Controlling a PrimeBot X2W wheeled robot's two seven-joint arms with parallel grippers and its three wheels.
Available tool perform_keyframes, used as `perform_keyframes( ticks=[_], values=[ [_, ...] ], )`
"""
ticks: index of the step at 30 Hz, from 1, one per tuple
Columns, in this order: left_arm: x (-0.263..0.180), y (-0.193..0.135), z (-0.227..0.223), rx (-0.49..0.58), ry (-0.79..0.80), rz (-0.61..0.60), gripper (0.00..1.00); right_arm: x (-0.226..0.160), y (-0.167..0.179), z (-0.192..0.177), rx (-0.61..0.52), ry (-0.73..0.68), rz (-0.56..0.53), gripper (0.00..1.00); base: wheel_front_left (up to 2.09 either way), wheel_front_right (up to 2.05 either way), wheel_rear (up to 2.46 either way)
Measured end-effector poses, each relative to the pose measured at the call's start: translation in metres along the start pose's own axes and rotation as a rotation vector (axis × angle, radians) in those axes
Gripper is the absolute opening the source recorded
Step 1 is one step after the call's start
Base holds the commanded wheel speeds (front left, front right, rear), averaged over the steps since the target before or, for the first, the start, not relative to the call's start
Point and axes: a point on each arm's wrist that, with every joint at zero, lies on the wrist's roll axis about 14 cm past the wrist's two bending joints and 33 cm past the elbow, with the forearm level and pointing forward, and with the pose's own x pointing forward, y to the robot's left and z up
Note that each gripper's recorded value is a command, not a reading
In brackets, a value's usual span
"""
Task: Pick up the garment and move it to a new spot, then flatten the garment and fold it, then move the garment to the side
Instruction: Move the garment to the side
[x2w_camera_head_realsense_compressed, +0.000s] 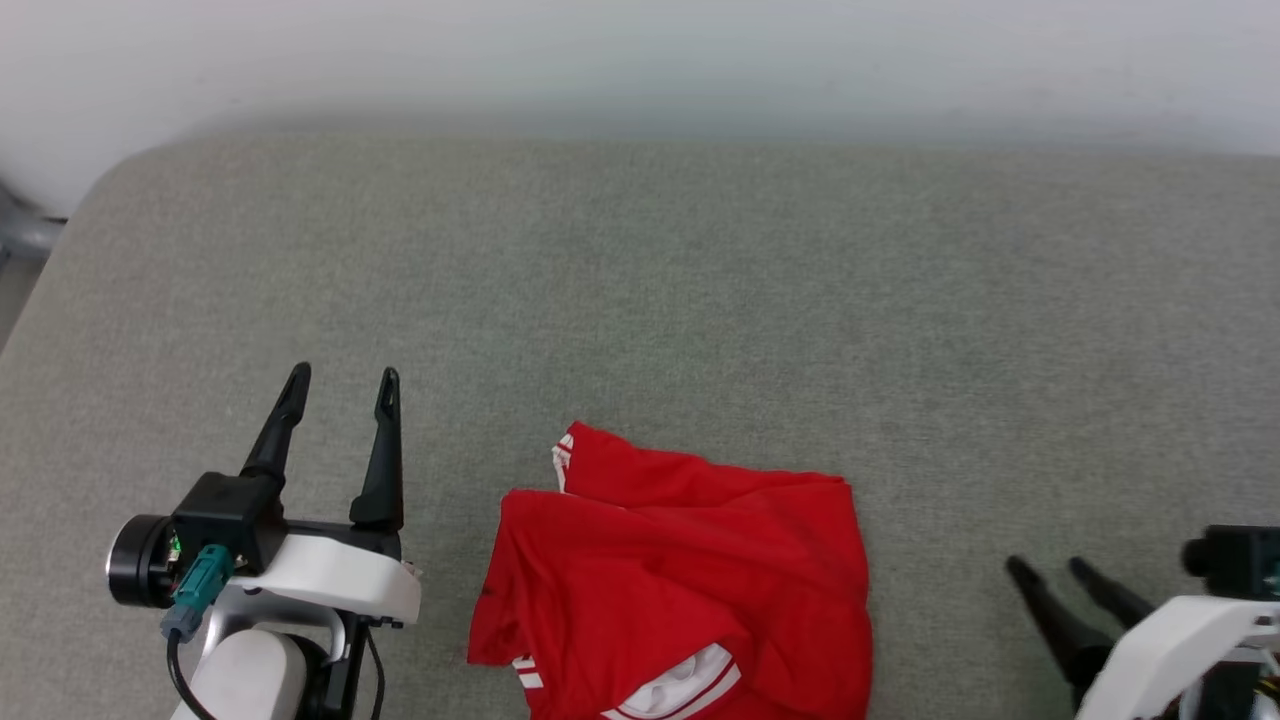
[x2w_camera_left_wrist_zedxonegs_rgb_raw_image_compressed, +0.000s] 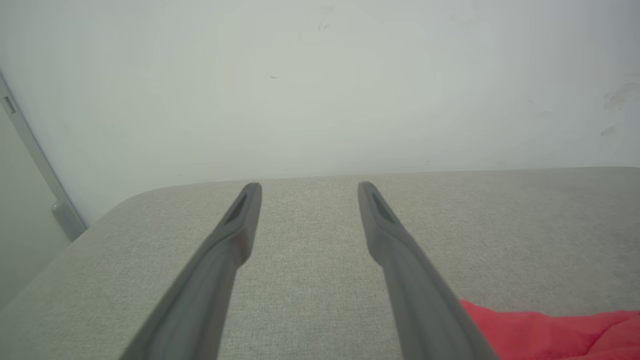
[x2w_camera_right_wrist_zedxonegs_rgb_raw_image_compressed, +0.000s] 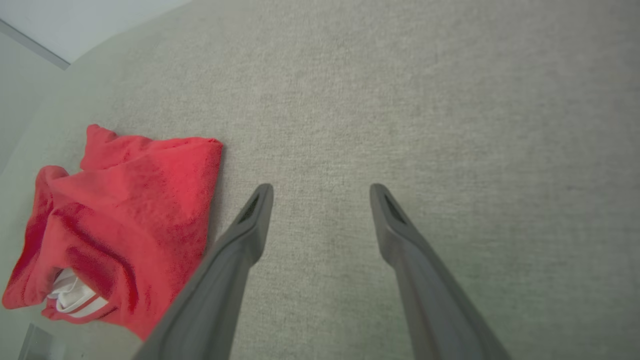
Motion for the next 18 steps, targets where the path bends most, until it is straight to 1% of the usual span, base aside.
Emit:
perform_keyframes(
  ticks=[5,12,16,17,18],
  values=[
    [0.007,0.004,-0.007,-0.007,0.008,0.014,1.0,0.024,0.036,-0.037,0.02,0.191,0.132,1.0,0.0,0.0,0.0],
    [0.011,0.012,-0.017,-0.004,0.029,0.039,1.0,0.049,0.076,-0.067,0.039,0.323,0.274,1.0,0.0,0.0,0.0],
    [0.011,0.017,-0.023,-0.004,0.04,0.057,1.0,0.057,0.088,-0.081,0.048,0.382,0.319,1.0,0.0,0.0,0.0],
    [0.012,0.019,-0.029,-0.002,0.053,0.062,1.0,0.062,0.094,-0.092,0.057,0.434,0.342,1.0,0.0,0.0,0.0],
    [0.012,0.019,-0.03,-0.001,0.055,0.062,1.0,0.063,0.095,-0.095,0.056,0.448,0.345,1.0,0.0,0.0,0.0]
  ],
)
